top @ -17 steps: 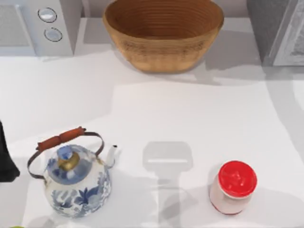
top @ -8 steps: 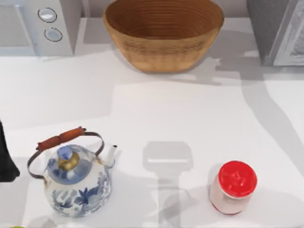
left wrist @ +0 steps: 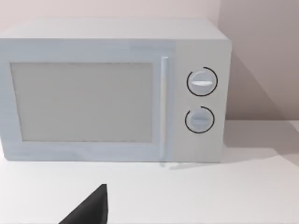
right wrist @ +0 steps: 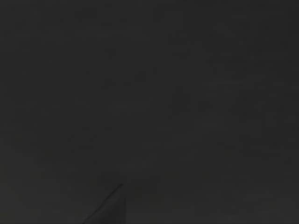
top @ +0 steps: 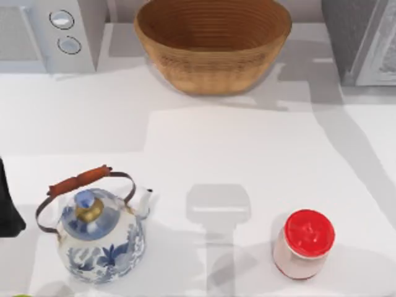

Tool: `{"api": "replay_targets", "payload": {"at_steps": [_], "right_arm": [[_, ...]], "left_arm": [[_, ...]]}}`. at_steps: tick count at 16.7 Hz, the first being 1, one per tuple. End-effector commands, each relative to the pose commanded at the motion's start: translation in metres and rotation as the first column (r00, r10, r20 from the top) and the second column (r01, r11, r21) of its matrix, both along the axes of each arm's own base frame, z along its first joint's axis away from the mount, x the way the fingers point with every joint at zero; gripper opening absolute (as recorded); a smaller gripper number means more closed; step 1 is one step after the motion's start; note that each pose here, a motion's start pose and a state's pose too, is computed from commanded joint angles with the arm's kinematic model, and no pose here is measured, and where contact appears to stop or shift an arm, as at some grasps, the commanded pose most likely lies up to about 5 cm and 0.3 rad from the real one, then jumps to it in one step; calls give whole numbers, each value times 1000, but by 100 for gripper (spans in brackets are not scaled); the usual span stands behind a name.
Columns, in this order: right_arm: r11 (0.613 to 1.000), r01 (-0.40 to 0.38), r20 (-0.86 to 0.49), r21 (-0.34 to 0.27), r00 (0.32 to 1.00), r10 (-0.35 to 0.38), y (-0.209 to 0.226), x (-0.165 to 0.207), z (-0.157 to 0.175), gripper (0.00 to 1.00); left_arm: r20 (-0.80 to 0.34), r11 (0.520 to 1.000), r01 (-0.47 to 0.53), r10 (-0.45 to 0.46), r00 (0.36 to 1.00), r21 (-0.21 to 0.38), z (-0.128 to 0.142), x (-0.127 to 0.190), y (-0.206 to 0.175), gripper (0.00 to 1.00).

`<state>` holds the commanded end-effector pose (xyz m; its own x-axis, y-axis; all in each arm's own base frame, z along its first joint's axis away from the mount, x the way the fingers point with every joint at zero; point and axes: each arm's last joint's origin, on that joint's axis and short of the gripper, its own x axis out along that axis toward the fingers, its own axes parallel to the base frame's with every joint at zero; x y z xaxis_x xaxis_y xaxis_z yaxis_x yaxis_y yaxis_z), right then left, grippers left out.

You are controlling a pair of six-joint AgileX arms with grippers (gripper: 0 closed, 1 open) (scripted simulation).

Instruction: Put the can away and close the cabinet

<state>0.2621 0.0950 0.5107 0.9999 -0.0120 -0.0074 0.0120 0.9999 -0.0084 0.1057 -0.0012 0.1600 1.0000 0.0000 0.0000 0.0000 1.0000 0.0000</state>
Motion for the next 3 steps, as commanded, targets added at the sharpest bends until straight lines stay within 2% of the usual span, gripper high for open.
{"api": "replay_targets", "payload": {"at_steps": [3], "right_arm": [[1000,6,14,6,1000,-6,-3,12,2,100]], "left_arm": [[0,1000,0,0,1000,0,0,0,0,100]]}}
